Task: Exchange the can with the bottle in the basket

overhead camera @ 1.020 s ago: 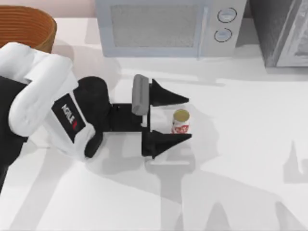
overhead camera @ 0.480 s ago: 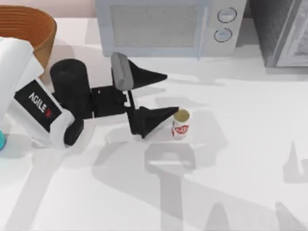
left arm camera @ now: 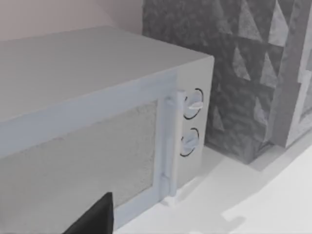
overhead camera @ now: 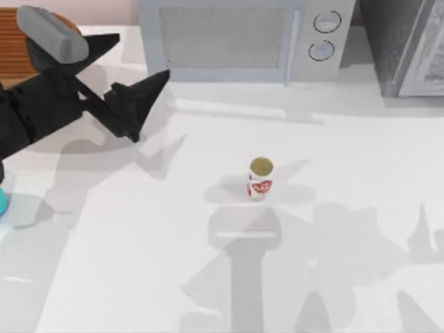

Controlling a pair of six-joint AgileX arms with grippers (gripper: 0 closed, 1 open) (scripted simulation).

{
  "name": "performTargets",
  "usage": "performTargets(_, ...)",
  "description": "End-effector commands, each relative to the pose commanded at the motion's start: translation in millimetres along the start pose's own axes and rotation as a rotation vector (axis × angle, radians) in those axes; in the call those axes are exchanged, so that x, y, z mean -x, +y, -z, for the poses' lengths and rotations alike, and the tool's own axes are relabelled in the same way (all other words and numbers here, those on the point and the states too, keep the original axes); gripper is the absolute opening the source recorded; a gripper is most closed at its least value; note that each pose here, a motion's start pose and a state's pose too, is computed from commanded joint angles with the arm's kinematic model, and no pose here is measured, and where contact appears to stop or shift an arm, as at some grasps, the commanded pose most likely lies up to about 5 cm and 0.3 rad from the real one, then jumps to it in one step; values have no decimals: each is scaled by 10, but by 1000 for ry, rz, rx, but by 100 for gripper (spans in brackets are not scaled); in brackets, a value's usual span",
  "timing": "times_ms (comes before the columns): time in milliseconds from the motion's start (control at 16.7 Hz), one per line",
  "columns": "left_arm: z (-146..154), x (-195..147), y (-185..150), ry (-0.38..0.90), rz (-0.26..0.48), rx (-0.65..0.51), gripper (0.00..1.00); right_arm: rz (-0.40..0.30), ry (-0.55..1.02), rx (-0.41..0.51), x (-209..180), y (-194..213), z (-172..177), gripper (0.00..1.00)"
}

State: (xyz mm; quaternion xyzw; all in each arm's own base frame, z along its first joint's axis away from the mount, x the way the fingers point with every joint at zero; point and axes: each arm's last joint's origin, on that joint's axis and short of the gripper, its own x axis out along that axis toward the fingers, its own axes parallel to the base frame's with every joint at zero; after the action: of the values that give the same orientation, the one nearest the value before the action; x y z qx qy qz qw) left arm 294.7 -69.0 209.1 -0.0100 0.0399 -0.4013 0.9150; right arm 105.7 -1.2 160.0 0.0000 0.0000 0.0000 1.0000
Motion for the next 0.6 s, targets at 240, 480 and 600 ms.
performTargets(240, -215, 812, -378, -35, -280, -23, 100, 0, 0, 0, 0, 0, 0, 100)
performTargets(480, -6, 1389, -724, -73, -523, -39, 100, 0, 0, 0, 0, 0, 0, 100)
performTargets(600, 176, 1559, -827, -86, -625, -40, 100, 0, 0, 0, 0, 0, 0, 100)
